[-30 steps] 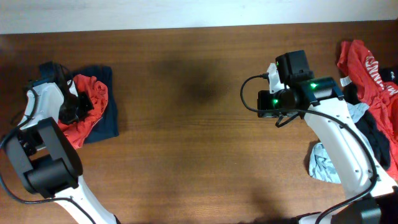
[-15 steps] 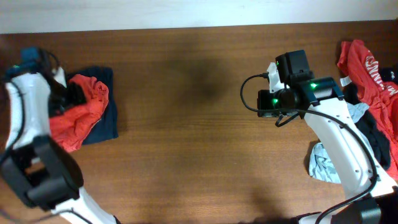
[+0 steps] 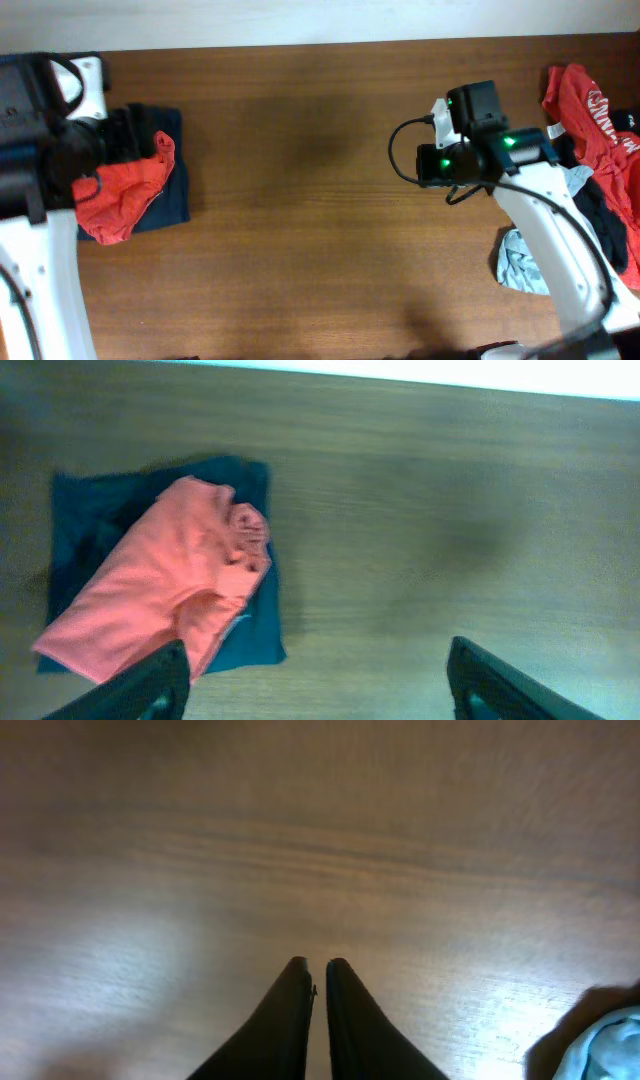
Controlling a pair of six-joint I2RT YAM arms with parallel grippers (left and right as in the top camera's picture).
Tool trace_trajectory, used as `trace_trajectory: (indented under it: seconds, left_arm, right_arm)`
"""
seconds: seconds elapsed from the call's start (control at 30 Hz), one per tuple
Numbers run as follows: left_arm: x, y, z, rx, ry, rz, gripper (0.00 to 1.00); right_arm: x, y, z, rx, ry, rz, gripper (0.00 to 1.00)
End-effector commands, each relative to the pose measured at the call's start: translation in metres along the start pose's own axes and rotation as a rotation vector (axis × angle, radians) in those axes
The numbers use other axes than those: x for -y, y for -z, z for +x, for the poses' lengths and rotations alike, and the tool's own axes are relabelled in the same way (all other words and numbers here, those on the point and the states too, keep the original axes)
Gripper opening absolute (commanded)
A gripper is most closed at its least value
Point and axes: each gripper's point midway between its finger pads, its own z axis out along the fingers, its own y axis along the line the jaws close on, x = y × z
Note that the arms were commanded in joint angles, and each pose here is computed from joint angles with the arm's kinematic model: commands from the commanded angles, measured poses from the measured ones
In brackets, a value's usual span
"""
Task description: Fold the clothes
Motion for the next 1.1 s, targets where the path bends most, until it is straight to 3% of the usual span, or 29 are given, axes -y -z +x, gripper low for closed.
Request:
trace_trajectory:
  seconds: [0.0,0.07,0.13,0.2,0.23,1.07]
  left_arm:
    - [0.027,0.019,0.006,0.022,-0.117,0.044,0.94]
    - [0.04,0.023,0.013,0.008,-0.145,0.071,0.99]
    - [0.047,0.023,0.018,-0.011,-0.162,0.088,0.99]
    - [0.05,0.023,0.022,-0.028,-0.169,0.096,0.99]
    - [0.05,0.023,0.023,-0.031,-0.169,0.096,0.99]
    - [0.05,0.023,0.023,-0.033,-0.169,0.096,0.99]
  right_arm:
    - [-0.005,0.05,-0.016,0.177,0.034,-0.012,0.16]
    - [-0.009,0.072,-0.024,0.263,0.046,-0.027,0.23]
    - [-0.012,0.089,-0.028,0.326,0.054,-0.036,0.5]
    - [-0.014,0.099,-0.03,0.364,0.058,-0.039,0.91]
    - [-0.014,0.102,-0.03,0.373,0.059,-0.041,0.99]
    - [-0.008,0.057,-0.03,0.247,0.043,-0.021,0.99]
